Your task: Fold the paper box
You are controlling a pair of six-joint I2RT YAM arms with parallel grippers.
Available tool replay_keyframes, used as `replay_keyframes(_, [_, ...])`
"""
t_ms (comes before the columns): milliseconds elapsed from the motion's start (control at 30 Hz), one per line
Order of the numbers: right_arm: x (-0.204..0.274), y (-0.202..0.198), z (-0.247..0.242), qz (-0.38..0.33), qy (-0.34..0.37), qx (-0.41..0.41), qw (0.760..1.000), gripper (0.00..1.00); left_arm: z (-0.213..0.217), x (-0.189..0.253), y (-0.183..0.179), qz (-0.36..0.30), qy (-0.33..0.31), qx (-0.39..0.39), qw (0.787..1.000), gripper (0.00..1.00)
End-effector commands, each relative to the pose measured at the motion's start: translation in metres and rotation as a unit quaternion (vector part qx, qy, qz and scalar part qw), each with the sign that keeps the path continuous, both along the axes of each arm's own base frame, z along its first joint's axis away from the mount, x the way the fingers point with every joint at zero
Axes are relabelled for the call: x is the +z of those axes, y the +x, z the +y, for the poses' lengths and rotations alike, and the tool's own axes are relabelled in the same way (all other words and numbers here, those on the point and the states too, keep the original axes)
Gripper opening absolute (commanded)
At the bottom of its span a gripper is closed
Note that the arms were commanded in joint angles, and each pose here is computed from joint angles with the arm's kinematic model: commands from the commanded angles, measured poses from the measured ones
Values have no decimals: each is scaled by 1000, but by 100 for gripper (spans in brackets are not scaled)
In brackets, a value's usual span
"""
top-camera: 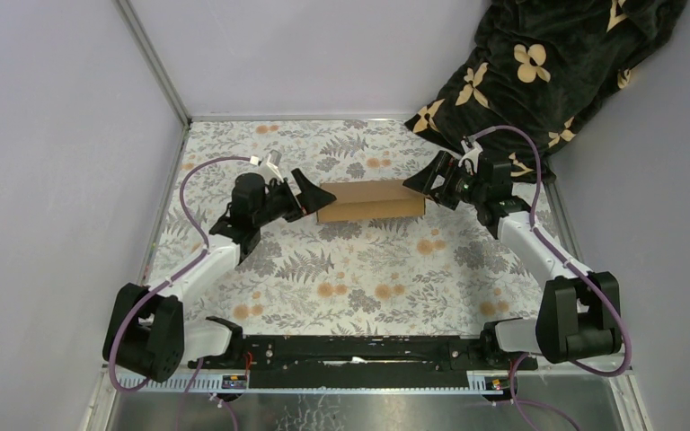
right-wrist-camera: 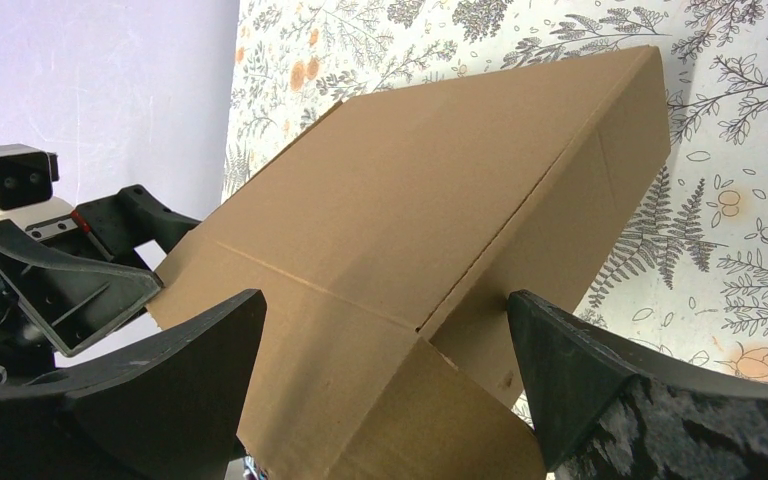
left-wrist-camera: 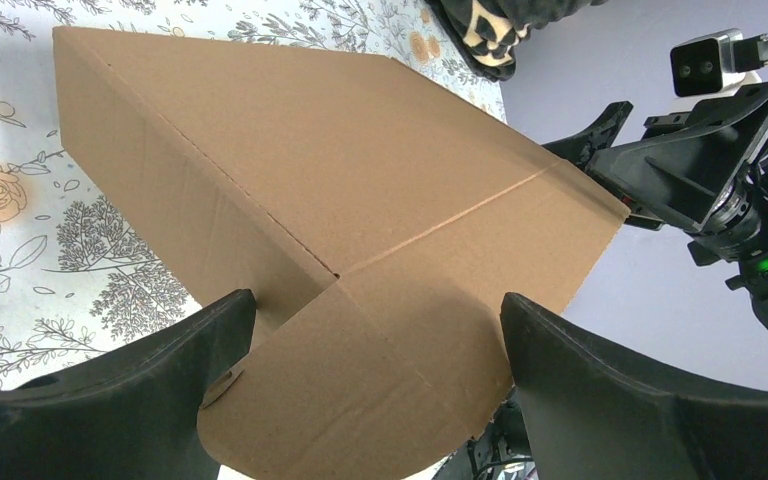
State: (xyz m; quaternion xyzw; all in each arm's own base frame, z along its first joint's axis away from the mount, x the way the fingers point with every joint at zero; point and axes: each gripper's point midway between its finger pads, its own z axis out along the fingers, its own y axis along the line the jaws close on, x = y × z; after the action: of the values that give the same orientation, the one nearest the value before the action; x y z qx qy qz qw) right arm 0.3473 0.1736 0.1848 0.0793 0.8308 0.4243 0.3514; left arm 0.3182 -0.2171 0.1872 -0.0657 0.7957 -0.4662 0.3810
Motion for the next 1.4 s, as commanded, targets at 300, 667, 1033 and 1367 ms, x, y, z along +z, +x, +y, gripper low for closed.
replay_keyframes(300, [48,-8,14,-31,42,34,998,100,-10,29,-8,12,-19,-26,999,99])
replay_keyframes(667, [54,-11,15,-18,51,33,998,100,-10,35,-11,34,-23,-30,999,99])
replay_keyframes(1033, [60,-16,13,-1,41,31,999,100,-10,39,-11,56,-31,-34,997,99])
replay_keyframes(1367, [61,-22,12,18,45,28,998,100,-12,44,-15,74,-43,-41,995,99])
